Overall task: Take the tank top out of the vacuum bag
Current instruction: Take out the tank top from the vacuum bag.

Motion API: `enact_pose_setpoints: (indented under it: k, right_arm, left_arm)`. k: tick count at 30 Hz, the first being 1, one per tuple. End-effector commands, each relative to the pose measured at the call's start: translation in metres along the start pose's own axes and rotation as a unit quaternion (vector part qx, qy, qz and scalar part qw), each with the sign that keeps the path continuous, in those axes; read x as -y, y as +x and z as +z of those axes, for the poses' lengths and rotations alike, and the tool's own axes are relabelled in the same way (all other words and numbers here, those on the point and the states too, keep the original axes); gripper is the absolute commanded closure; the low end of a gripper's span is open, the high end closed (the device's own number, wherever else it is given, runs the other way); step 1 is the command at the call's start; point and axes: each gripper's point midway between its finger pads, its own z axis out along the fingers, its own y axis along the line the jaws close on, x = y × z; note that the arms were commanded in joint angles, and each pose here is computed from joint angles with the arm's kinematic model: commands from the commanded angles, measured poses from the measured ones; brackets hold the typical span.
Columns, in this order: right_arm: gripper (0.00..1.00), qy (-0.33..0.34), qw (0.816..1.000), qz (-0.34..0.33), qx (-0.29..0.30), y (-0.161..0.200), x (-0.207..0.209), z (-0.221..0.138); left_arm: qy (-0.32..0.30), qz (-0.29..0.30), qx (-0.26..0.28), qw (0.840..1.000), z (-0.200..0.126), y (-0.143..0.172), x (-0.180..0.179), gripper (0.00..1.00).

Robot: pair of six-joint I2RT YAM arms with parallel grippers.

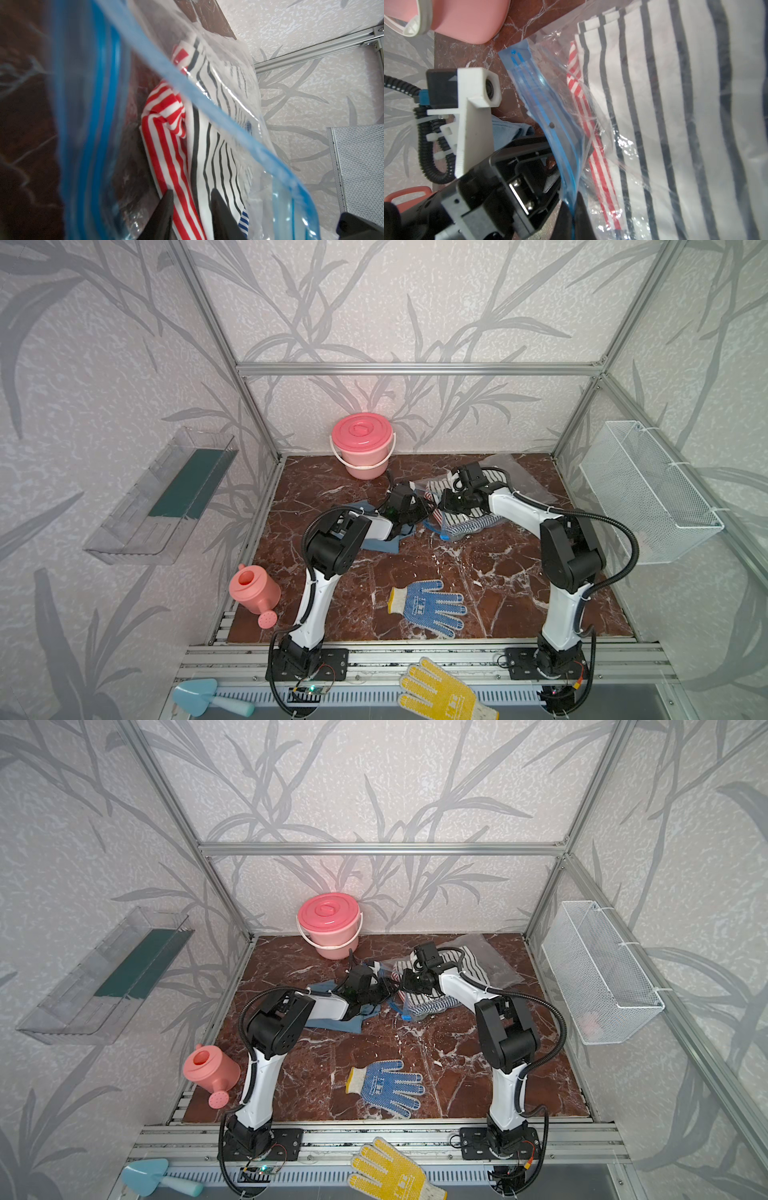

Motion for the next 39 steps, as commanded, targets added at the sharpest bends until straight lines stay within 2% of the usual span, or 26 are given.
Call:
enact_pose_setpoints:
  k: [1, 11, 19, 26, 39]
  right_arm:
    - [1.0, -0.024, 1.0, -0.007, 0.016, -0.008, -0.012, -0.014]
    - [1.0, -0.023, 1.0, 0.002, 0.016, -0.008, -0.004, -0.015]
    - [1.0, -0.023, 1.0, 0.002, 0.015, -0.007, -0.004, -0.015]
    - [1.0, -0.019, 1.0, 0.006, 0.01, -0.004, 0.0, -0.011]
    - [1.0, -0.025, 1.0, 0.012, 0.009, -0.003, 0.0, -0.008]
  left_arm:
    - [0.019, 0.001, 0.008, 1.0, 0.009, -0.003, 0.017, 0.67]
    - [0.022, 0.001, 0.003, 1.0, 0.016, 0.006, 0.023, 0.68]
    - [-0.002, 0.013, 0.017, 1.0, -0.009, 0.005, 0.033, 0.69]
    - [0.019, 0.001, 0.016, 1.0, -0.013, 0.004, 0.046, 0.71]
    - [-0.003, 0.0, 0.022, 1.0, 0.013, 0.001, 0.027, 0.71]
